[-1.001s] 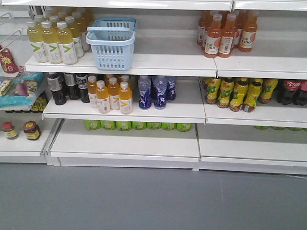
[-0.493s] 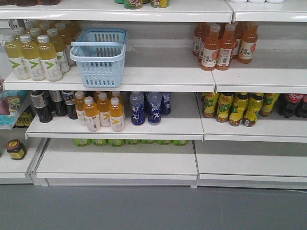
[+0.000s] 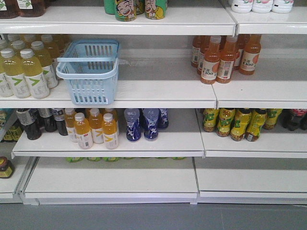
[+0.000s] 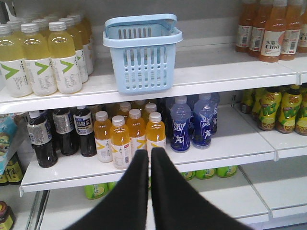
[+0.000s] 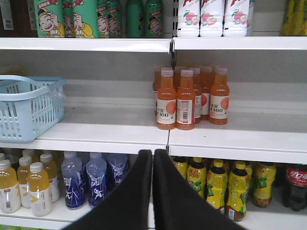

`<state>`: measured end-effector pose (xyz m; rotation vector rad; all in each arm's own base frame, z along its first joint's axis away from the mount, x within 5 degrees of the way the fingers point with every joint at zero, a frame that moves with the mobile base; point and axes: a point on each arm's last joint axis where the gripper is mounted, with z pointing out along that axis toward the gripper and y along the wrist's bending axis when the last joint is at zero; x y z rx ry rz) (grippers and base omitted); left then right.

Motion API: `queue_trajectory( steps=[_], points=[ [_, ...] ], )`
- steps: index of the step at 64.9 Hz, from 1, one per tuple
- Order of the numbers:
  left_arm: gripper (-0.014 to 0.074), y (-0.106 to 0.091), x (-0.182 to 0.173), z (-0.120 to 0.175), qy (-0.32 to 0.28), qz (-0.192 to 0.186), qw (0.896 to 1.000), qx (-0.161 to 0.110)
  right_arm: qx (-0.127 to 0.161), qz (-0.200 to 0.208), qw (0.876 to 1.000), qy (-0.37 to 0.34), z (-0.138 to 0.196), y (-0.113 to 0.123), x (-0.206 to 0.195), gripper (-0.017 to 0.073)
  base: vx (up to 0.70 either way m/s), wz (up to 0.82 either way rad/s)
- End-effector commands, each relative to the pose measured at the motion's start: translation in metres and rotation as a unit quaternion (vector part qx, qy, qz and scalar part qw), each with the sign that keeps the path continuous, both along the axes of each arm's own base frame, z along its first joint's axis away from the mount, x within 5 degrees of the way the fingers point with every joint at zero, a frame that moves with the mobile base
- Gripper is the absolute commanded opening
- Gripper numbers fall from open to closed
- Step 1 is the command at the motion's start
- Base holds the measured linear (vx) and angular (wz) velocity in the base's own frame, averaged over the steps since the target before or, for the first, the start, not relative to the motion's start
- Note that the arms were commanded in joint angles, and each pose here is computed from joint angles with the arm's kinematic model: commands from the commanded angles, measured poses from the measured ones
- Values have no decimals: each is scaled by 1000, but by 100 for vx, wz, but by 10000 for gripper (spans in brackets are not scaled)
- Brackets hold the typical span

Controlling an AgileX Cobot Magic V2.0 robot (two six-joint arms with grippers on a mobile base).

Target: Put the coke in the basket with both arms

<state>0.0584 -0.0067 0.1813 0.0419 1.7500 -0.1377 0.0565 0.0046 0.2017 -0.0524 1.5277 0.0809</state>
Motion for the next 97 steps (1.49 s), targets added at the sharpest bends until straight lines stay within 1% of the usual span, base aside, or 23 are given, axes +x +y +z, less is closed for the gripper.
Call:
queue_trajectory(
  steps=[1,41,97],
  points=[
    [-5,-1,2,4,-27,-3,1000,-5,-1,3,999,-34,1,1,-1,-5,19,-2],
    [-5,-1,2,4,-27,-3,1000,-5,-1,3,999,-34,1,1,-1,-5,14,-2],
    [-5,-1,2,4,-27,-3,1000,-5,-1,3,999,-34,1,1,-1,-5,4,-3]
  ],
)
